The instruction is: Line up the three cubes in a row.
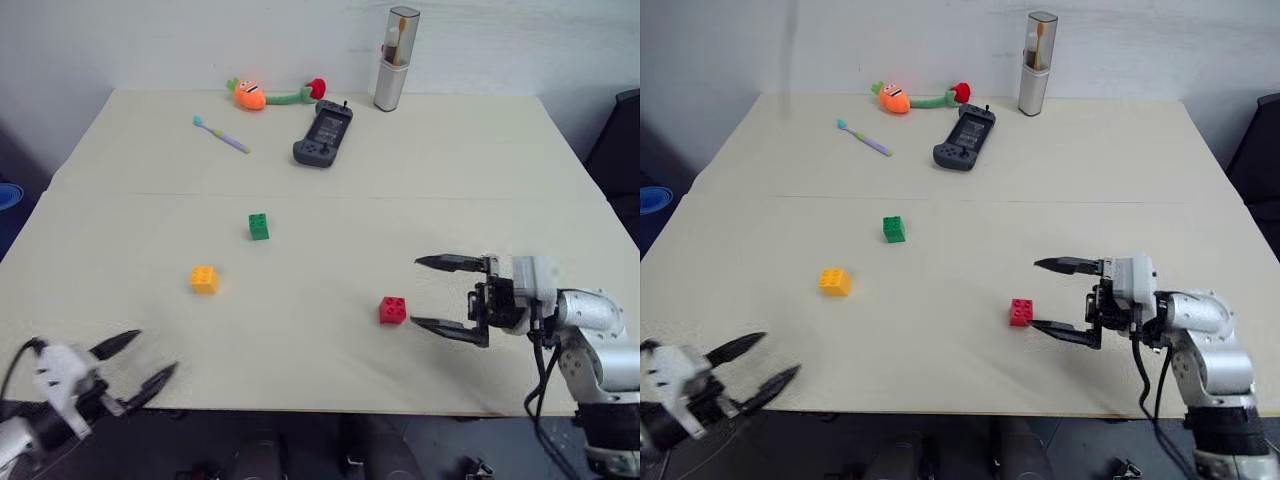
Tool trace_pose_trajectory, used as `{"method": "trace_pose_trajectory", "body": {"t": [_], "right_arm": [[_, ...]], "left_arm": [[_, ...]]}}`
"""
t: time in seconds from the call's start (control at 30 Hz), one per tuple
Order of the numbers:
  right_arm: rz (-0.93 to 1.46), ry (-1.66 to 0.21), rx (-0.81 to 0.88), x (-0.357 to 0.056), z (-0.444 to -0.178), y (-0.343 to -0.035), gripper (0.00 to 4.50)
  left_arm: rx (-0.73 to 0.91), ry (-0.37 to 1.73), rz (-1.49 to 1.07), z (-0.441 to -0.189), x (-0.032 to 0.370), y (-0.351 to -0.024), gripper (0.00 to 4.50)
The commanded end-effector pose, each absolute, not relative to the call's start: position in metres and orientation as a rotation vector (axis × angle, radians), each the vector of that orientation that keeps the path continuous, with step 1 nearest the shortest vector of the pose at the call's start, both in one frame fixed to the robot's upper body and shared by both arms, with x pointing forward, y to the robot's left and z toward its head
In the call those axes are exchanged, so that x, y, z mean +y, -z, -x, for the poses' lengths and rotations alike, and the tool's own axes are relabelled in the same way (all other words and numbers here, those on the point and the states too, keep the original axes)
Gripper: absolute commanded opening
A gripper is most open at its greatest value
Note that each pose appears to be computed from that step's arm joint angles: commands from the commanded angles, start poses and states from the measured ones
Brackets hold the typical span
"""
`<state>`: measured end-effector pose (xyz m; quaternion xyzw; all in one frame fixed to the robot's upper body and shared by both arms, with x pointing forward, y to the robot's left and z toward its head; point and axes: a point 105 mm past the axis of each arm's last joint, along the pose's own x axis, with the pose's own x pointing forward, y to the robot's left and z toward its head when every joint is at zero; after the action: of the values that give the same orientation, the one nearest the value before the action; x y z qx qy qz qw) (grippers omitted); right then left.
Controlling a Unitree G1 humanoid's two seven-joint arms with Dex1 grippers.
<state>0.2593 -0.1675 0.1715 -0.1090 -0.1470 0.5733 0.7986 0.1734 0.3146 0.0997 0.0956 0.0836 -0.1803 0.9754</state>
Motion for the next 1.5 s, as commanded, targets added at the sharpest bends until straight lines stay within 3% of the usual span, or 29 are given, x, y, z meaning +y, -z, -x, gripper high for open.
{"method": "trace_pose_trajectory", "body": {"t": [0.03,0.13,0.23,0.4,0.5,0.67,0.8,0.93,1.17,1.27,1.47,1.5], "right_arm": [[0.211,-1.121,-0.313,-0.186,-0.261,-0.164,4.47],[0.218,-1.056,-0.314,-0.194,-0.263,-0.158,4.47],[0.219,-1.031,-0.347,-0.193,-0.263,-0.161,4.47],[0.23,-1.035,-0.374,-0.183,-0.265,-0.166,4.47],[0.234,-1.063,-0.401,-0.171,-0.265,-0.176,4.47],[0.238,-1.06,-0.444,-0.161,-0.266,-0.192,4.47],[0.229,-1.054,-0.447,-0.159,-0.262,-0.195,4.47],[0.231,-1.057,-0.434,-0.16,-0.258,-0.194,4.47],[0.23,-1.031,-0.417,-0.169,-0.254,-0.186,4.47],[0.228,-1.031,-0.417,-0.168,-0.255,-0.185,4.47],[0.226,-1.033,-0.412,-0.168,-0.254,-0.183,4.47],[0.226,-1.033,-0.41,-0.167,-0.253,-0.182,4.49]], "left_arm": [[0.113,0.192,-0.178,-0.167,0.349,-0.115,4.5],[0.04,0.171,-0.173,-0.182,0.348,-0.131,4.5],[-0.054,0.233,-0.171,-0.217,0.324,-0.161,4.5],[-0.029,0.325,-0.098,-0.262,0.264,-0.18,4.5],[0.043,0.376,-0.06,-0.294,0.201,-0.185,4.5],[0.108,0.142,-0.032,-0.342,0.167,-0.181,4.5],[0.164,0.116,-0.012,-0.362,0.138,-0.17,4.5],[0.195,0.032,0.004,-0.376,0.133,-0.158,4.5],[0.116,-0.043,-0.038,-0.402,0.12,-0.16,4.5],[0.181,-0.036,0.087,-0.409,0.107,-0.148,4.5],[0.161,-0.024,0.049,-0.419,0.095,-0.154,4.5],[0.153,-0.03,0.036,-0.42,0.096,-0.155,4.3]]}}
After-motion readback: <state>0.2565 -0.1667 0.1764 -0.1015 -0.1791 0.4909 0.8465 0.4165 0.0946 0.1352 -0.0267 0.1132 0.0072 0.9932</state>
